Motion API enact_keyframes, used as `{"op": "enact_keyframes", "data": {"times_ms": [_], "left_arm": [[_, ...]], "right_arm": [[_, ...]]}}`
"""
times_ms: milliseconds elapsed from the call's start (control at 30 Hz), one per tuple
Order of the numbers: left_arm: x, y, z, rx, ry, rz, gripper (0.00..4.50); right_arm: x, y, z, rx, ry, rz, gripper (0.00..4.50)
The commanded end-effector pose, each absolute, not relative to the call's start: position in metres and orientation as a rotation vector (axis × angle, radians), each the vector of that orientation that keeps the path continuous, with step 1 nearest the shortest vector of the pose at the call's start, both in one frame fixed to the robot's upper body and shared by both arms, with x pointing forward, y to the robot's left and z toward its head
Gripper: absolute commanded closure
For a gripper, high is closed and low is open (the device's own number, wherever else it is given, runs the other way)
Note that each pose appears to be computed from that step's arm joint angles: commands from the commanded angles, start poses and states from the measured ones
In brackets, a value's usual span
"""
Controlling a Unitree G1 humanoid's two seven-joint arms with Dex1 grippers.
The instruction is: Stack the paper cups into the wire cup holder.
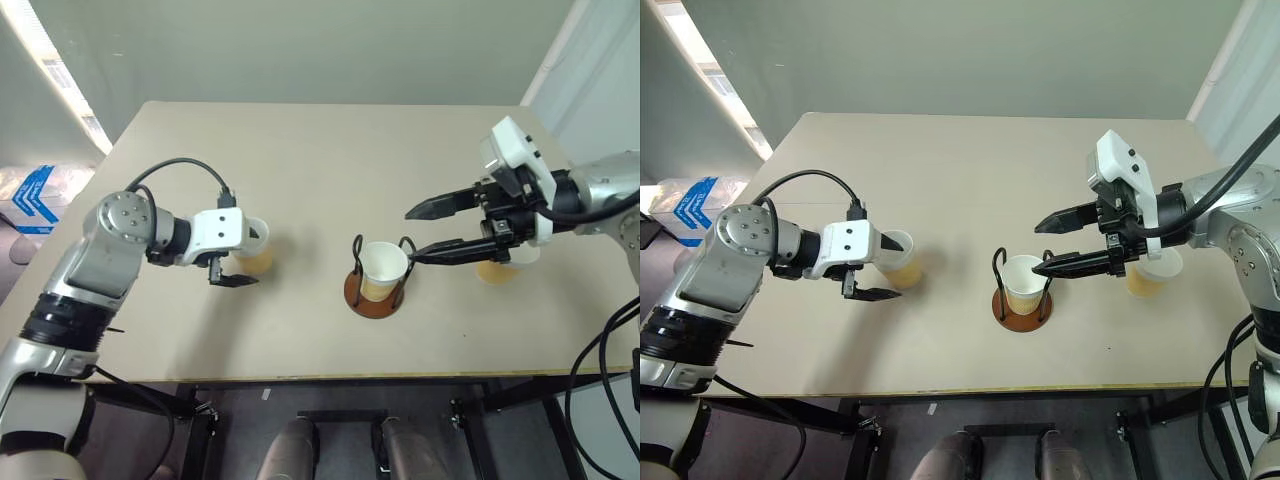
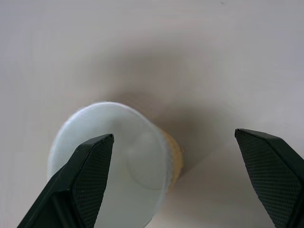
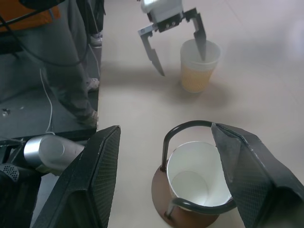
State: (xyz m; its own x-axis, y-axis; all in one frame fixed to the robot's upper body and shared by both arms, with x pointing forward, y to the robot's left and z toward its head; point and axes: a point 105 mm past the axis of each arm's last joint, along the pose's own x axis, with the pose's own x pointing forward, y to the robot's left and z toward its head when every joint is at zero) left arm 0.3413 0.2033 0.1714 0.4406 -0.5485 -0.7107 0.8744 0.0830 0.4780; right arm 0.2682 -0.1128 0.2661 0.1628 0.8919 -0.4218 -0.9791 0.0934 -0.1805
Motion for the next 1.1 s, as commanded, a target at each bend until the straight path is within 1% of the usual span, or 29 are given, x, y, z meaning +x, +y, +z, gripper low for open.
{"op": "enact_keyframes", "data": {"times_ms": [33,67,133,167,300,333,433,500,567,733,933,1033,1100], "left_arm": [[0.349,0.205,0.176,1.041,0.371,-1.089,0.38],[0.351,0.207,0.174,1.047,0.378,-1.085,0.58],[0.355,0.208,0.171,1.046,0.387,-1.088,1.24],[0.356,0.208,0.170,1.042,0.388,-1.092,1.51],[0.356,0.200,0.173,1.017,0.369,-1.144,2.98],[0.356,0.199,0.174,1.012,0.367,-1.156,3.44],[0.353,0.194,0.179,0.996,0.358,-1.200,4.47],[0.351,0.192,0.181,0.989,0.358,-1.219,4.47],[0.344,0.185,0.186,0.957,0.345,-1.277,4.47],[0.329,0.164,0.209,0.884,0.283,-1.393,4.47],[0.315,0.130,0.257,0.844,0.128,-1.511,4.47],[0.304,0.110,0.283,0.829,0.037,-1.586,4.47],[0.297,0.100,0.295,0.812,-0.001,-1.635,4.47]], "right_arm": [[0.263,-0.115,0.277,-0.495,0.157,1.390,1.23],[0.262,-0.115,0.277,-0.490,0.154,1.389,1.23],[0.262,-0.116,0.277,-0.488,0.143,1.386,1.23],[0.262,-0.116,0.277,-0.489,0.139,1.384,1.23],[0.263,-0.119,0.278,-0.475,0.127,1.367,1.23],[0.263,-0.119,0.277,-0.473,0.125,1.365,1.23],[0.264,-0.121,0.278,-0.446,0.104,1.363,1.23],[0.264,-0.122,0.279,-0.435,0.097,1.365,1.23],[0.262,-0.125,0.278,-0.423,0.076,1.382,1.23],[0.257,-0.136,0.270,-0.425,0.092,1.401,1.23],[0.249,-0.152,0.261,-0.428,0.144,1.395,1.23],[0.244,-0.158,0.261,-0.401,0.161,1.381,1.23],[0.241,-0.161,0.263,-0.387,0.157,1.368,1.23]]}}
